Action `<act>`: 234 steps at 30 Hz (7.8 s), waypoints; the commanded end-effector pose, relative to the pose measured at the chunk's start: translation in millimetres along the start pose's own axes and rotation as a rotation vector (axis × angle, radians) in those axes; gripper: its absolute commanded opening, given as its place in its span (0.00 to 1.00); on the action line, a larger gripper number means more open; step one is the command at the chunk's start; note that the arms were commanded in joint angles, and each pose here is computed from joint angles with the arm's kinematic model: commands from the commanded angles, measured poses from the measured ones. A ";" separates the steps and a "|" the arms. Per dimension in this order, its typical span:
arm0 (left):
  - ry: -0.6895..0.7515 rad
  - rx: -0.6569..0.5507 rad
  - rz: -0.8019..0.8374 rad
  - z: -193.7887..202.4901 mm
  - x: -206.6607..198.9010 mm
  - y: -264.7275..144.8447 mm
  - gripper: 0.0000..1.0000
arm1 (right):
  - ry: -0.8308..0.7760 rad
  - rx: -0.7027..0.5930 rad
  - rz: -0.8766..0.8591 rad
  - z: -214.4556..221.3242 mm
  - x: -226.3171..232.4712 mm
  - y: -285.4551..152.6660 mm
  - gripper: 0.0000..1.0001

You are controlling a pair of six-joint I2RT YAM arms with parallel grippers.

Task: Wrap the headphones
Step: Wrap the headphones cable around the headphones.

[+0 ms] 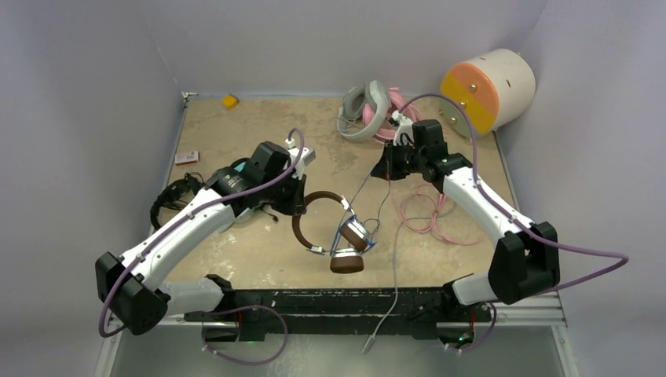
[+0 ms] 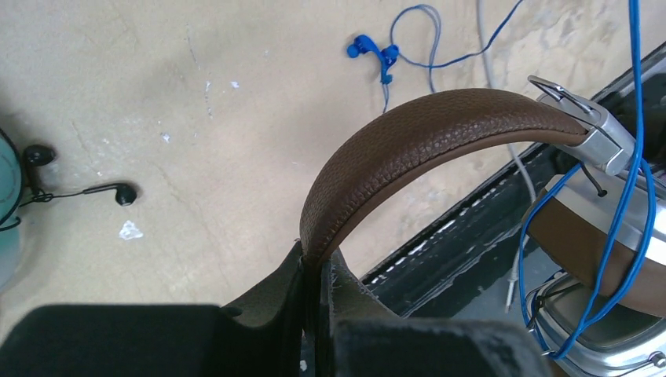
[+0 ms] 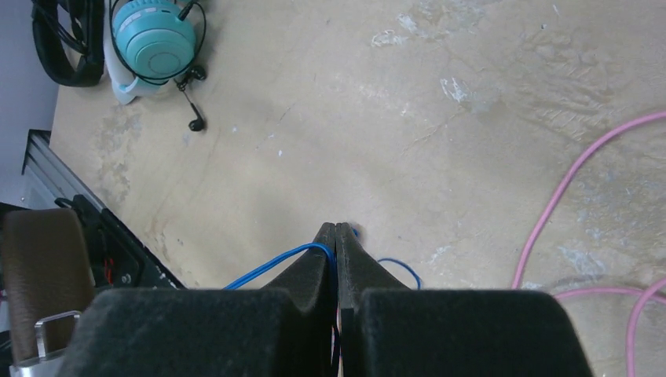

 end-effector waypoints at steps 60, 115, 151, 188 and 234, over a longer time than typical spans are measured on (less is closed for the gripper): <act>-0.040 -0.546 -0.696 -71.0 34.4 -28.2 0.00 | -0.464 -0.170 -0.440 14.4 164.6 -71.1 0.00; -0.149 -0.392 0.254 -69.5 -91.9 -114.6 0.00 | -0.242 -0.354 -0.172 49.8 47.4 28.3 0.44; -0.533 -0.765 -0.260 -185.0 30.5 -112.8 0.00 | -0.359 -0.317 -0.479 108.6 161.8 -28.4 0.00; 0.305 -0.214 -0.489 -40.2 7.6 20.2 0.00 | -0.560 -0.169 0.162 -20.9 121.3 -71.2 0.00; -0.333 -0.459 0.247 -84.6 -61.5 -122.0 0.00 | -0.224 -0.279 -0.409 75.8 67.9 41.1 0.23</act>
Point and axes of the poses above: each gripper's point midway between its finger pads, its own y axis out along the fingers, its own x axis along the line the jaws close on, z = x × y, the point moved 9 cm from there along -y, back along the fingers, and after that the axes turned 7 degrees about -y, right-handed, at the moved point
